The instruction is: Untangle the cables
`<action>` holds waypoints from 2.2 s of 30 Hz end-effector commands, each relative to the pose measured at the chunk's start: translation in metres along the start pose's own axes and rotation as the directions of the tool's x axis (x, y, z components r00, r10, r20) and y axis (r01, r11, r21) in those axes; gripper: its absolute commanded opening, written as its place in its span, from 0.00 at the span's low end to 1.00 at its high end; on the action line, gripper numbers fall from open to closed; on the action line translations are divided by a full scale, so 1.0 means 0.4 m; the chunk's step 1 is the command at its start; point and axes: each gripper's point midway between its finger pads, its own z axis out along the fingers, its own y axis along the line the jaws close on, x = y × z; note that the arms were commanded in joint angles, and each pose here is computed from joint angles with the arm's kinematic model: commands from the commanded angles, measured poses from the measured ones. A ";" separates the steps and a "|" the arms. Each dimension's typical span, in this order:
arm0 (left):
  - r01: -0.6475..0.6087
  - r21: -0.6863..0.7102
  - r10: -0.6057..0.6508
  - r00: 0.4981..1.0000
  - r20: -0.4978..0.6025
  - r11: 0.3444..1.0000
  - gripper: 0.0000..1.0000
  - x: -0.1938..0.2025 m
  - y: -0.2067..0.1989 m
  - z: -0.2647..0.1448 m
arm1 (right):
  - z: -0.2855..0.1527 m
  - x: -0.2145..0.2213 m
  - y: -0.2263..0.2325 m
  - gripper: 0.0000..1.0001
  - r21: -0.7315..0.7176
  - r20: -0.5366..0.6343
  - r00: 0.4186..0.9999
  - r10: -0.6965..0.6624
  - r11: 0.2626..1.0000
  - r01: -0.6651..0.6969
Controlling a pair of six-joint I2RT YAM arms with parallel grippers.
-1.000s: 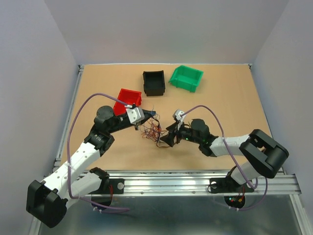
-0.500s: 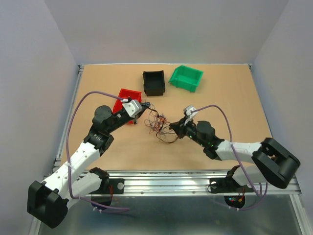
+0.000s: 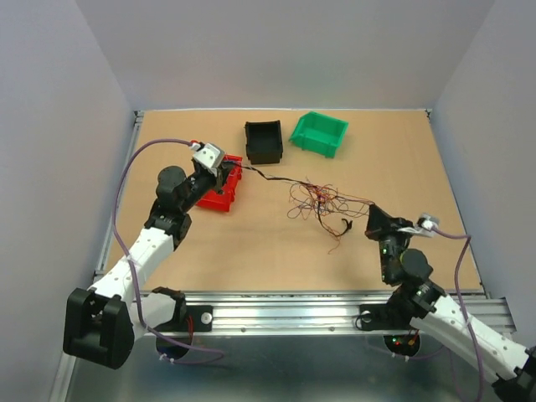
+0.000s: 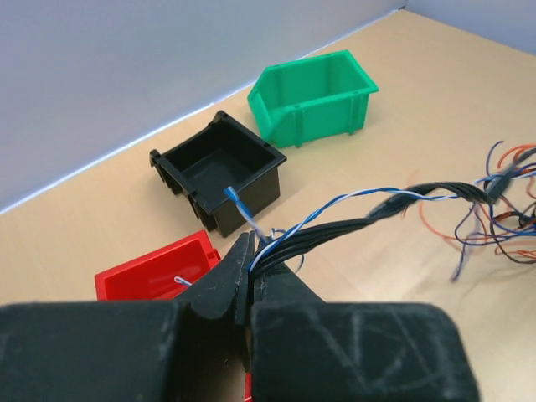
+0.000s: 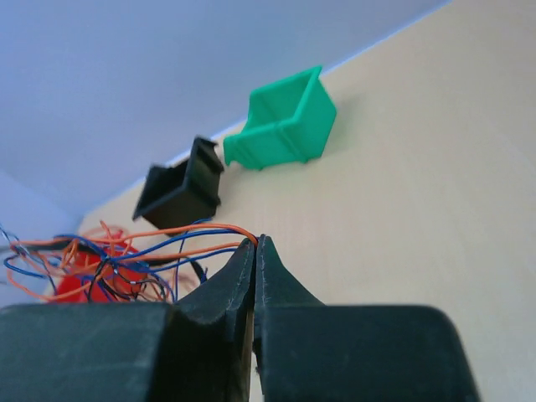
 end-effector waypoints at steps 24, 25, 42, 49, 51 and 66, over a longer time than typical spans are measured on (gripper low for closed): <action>-0.186 0.545 0.174 0.982 0.074 0.818 0.08 -0.035 -0.325 0.012 | -0.111 0.136 0.285 0.78 -0.698 -0.130 0.949 -0.286 0.706 0.117; -0.186 0.553 0.179 0.982 0.068 0.812 0.08 -0.030 -0.331 0.014 | -0.100 0.173 0.288 0.78 -0.701 -0.161 0.934 -0.319 0.703 0.119; -0.172 0.627 0.257 0.965 -0.047 0.760 0.08 0.064 -0.392 0.050 | -0.123 0.199 0.465 0.73 -0.881 -0.096 0.961 -0.259 0.471 0.039; -0.177 0.628 0.265 0.963 -0.048 0.758 0.08 0.065 -0.394 0.050 | -0.092 0.214 0.492 0.46 -0.877 -0.106 0.958 -0.267 0.479 0.036; -0.183 0.619 0.268 0.962 -0.046 0.764 0.08 0.061 -0.389 0.050 | -0.085 0.222 0.488 0.33 -0.870 -0.112 0.956 -0.272 0.491 0.038; -0.296 0.456 0.283 0.954 0.099 0.839 0.73 -0.029 -0.335 0.015 | -0.050 0.155 0.465 0.01 -0.788 -0.121 0.961 -0.249 0.613 0.059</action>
